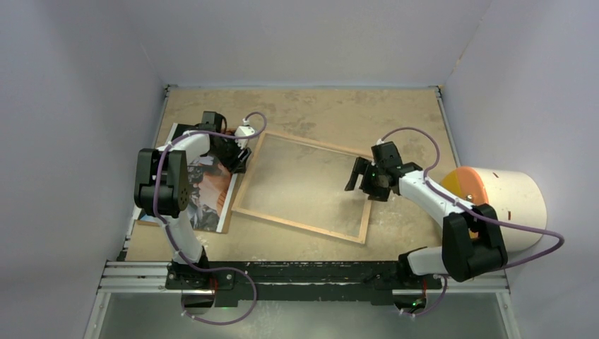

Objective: Put the photo into the frame
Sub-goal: Place the photo frame item in the photo frame.

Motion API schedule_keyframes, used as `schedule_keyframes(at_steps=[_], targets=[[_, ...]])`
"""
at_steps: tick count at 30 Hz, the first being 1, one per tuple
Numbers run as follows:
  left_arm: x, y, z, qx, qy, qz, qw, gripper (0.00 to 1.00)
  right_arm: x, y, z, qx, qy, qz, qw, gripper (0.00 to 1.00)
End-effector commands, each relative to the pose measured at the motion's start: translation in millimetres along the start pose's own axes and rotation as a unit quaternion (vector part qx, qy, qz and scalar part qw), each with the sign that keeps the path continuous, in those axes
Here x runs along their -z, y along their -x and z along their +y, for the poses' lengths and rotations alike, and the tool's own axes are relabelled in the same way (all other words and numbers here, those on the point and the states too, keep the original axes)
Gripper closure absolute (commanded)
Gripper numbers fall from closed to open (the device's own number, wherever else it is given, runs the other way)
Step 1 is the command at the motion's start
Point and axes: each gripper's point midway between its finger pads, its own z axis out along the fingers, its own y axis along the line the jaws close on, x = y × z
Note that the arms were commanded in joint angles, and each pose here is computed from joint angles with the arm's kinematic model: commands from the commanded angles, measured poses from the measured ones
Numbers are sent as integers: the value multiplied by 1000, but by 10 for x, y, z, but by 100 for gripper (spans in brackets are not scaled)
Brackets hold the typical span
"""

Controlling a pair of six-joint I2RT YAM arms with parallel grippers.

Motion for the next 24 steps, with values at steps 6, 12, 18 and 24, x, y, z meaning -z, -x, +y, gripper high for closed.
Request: schedule_keyframes(at_steps=[6, 12, 18, 24], targets=[[-255, -530, -516, 63, -107, 74, 989, 47, 41, 454, 182, 25, -4, -47, 999, 7], [-290, -511, -623, 61, -123, 76, 988, 46, -252, 252, 273, 37, -2, -11, 999, 2], [-293, -541, -662, 64, -129, 78, 986, 47, -429, 134, 214, 40, -23, 5, 999, 2], [-252, -519, -727, 66, -144, 74, 984, 47, -610, -88, 256, 25, 3, 39, 999, 1]])
